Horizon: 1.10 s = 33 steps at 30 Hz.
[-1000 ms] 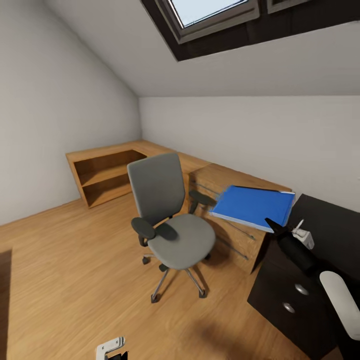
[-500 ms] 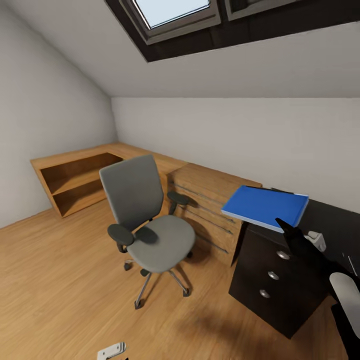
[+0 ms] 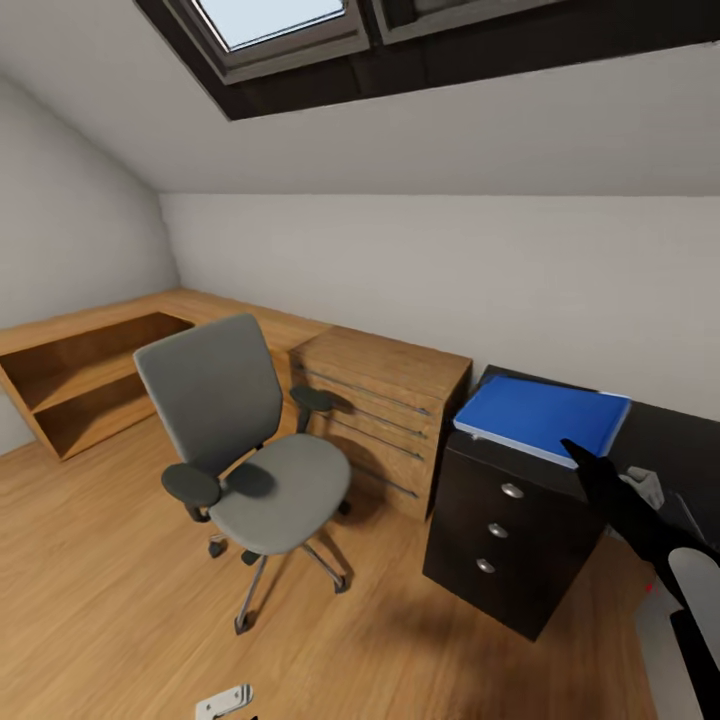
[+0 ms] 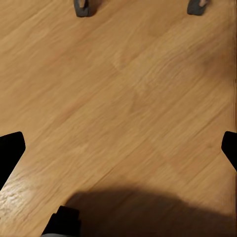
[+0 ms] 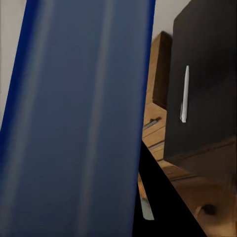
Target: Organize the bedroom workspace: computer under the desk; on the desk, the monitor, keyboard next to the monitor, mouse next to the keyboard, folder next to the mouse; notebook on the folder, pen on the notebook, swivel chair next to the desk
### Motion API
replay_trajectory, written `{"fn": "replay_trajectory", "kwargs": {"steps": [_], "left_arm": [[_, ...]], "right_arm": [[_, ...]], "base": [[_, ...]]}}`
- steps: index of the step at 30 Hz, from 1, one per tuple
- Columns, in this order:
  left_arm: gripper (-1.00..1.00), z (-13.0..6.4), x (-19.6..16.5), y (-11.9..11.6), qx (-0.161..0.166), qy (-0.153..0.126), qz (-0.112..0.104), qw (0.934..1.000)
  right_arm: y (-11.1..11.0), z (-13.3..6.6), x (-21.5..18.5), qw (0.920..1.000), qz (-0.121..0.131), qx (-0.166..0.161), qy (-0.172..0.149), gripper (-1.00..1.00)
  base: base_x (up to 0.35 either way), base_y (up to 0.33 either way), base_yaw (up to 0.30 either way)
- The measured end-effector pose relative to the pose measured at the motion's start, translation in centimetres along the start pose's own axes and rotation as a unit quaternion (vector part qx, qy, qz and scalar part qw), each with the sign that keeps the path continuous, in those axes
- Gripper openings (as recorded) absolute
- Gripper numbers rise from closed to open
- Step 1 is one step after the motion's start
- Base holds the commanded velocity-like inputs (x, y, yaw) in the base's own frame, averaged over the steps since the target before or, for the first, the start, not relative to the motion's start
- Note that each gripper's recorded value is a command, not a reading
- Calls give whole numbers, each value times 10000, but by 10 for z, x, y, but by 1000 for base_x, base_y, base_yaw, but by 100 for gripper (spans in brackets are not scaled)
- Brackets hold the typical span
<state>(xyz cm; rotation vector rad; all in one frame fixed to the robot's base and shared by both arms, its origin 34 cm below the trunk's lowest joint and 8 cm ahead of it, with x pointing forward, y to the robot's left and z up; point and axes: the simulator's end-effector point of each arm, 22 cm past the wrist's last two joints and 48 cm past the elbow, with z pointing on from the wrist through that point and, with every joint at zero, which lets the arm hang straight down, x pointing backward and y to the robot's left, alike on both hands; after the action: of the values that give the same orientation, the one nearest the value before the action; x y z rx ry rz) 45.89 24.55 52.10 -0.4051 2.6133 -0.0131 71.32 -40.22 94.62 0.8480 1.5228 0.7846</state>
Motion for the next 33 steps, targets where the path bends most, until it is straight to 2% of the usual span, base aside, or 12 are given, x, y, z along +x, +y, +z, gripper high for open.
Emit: {"fn": "replay_trajectory", "kwargs": {"steps": [33], "left_arm": [[100,-44,-19,-2,-25,63,-9,10000]], "right_arm": [[31,-3,-23,9999,36,134,33,-100]], "base": [[0,0,-294]]}}
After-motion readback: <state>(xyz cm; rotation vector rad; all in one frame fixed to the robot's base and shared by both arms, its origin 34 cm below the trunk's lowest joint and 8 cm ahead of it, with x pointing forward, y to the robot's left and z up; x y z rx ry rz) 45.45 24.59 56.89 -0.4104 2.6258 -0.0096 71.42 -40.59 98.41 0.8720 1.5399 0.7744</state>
